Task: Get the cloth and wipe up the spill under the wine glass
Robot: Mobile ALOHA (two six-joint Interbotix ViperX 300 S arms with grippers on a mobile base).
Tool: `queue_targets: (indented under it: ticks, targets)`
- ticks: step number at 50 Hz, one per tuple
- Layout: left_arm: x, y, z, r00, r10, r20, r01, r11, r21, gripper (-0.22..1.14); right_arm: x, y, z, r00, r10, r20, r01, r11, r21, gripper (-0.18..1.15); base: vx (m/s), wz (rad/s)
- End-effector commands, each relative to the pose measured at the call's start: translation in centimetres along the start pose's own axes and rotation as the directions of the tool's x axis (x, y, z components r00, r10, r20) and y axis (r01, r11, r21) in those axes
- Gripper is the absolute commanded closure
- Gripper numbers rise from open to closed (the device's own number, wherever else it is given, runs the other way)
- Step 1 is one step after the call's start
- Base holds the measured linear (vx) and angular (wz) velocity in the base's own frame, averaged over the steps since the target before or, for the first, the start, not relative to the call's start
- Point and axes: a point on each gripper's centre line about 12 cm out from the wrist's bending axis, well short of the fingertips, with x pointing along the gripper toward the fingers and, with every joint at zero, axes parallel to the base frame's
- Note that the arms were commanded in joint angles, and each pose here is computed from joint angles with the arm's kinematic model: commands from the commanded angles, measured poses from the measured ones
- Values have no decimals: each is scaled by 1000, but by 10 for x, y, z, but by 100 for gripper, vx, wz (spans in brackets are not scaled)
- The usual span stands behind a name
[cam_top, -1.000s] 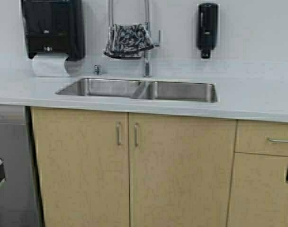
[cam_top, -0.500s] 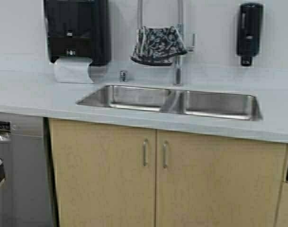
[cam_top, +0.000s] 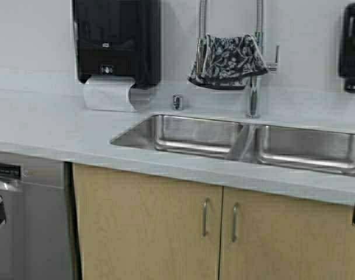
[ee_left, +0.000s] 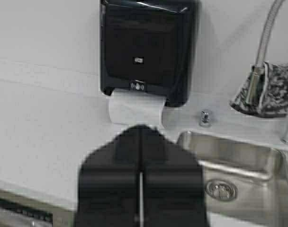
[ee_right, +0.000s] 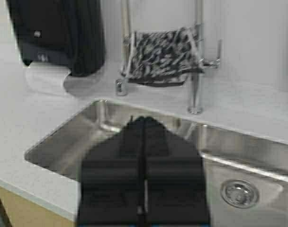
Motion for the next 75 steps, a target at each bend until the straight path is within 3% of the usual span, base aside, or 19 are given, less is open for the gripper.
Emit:
queue_targets:
  ticks: [1,10,27,44,57,64,75]
  targets:
    - [-2,0,5,1000,-1,28,1,1000,-1,89,2,5,14,1000,23,11,-23,1000,-2,91,33,6]
    - [-15,-1,13,997,-5,76,5,1000,-3,89,4,21,30,994,98,40,-97,995,-4,91,32,3]
    - [-38,-2,20,990,-7,139,6,1000,6,89,37,50,19,977,204,-57,-206,978,-24,91,29,-4]
    - [-47,-1,20,986,-7,166,7,1000,1,89,70,60,-31,965,233,-120,-237,971,-16,91,27,-6]
    - [-49,-2,23,983,-10,181,10,1000,0,89,103,83,-81,936,289,-202,-296,955,-4,90,22,-2]
    - [-50,-2,24,982,-9,187,9,1000,-3,89,120,98,-109,916,319,-243,-328,945,6,82,19,-2]
    - [-52,-2,23,981,-11,193,11,1000,0,89,139,113,-140,900,348,-264,-357,934,17,57,17,-1]
